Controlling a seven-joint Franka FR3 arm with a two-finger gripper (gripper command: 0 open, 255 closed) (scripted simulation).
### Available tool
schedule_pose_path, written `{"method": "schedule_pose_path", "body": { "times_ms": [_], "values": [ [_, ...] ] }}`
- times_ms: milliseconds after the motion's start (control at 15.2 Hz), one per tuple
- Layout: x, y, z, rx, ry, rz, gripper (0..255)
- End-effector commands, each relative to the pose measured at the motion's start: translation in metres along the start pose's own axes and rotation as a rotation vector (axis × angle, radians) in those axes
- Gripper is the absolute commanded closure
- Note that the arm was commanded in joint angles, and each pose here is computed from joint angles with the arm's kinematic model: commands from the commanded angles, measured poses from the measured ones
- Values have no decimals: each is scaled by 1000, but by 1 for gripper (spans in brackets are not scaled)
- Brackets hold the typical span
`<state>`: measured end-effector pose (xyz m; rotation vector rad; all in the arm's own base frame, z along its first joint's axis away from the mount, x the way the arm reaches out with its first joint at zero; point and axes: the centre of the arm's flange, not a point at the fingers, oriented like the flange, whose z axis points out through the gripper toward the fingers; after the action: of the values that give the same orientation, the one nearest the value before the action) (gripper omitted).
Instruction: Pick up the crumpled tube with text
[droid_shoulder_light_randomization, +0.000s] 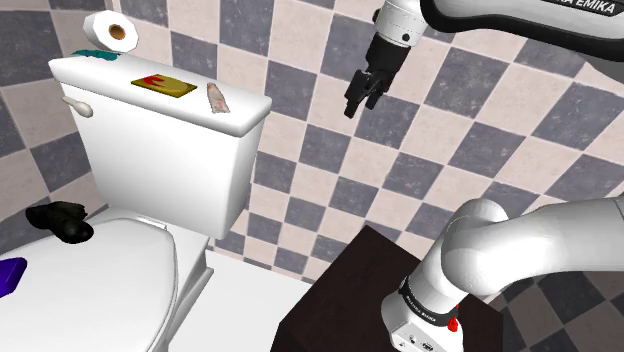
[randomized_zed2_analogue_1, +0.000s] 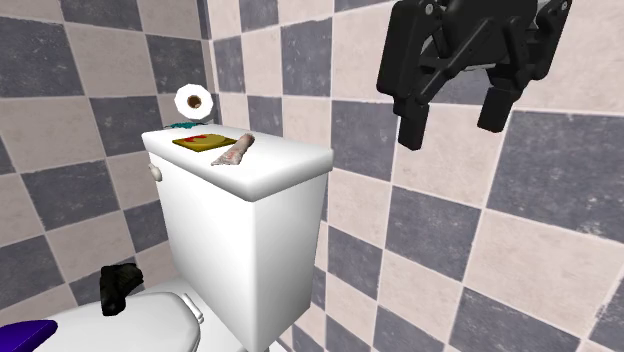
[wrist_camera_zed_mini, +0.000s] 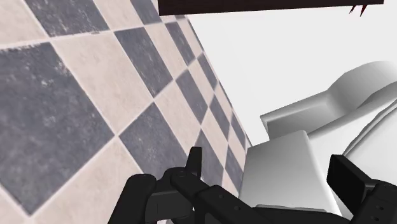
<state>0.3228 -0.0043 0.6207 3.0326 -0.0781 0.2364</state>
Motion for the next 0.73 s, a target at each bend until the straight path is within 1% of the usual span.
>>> {"method": "schedule_pose_path", "body": {
  "times_ms": [0, 660],
  "values": [
    [0, 0, 0, 0, 0, 0, 0],
    [99, -73, 28, 29, 22, 139, 0]
  ]
}}
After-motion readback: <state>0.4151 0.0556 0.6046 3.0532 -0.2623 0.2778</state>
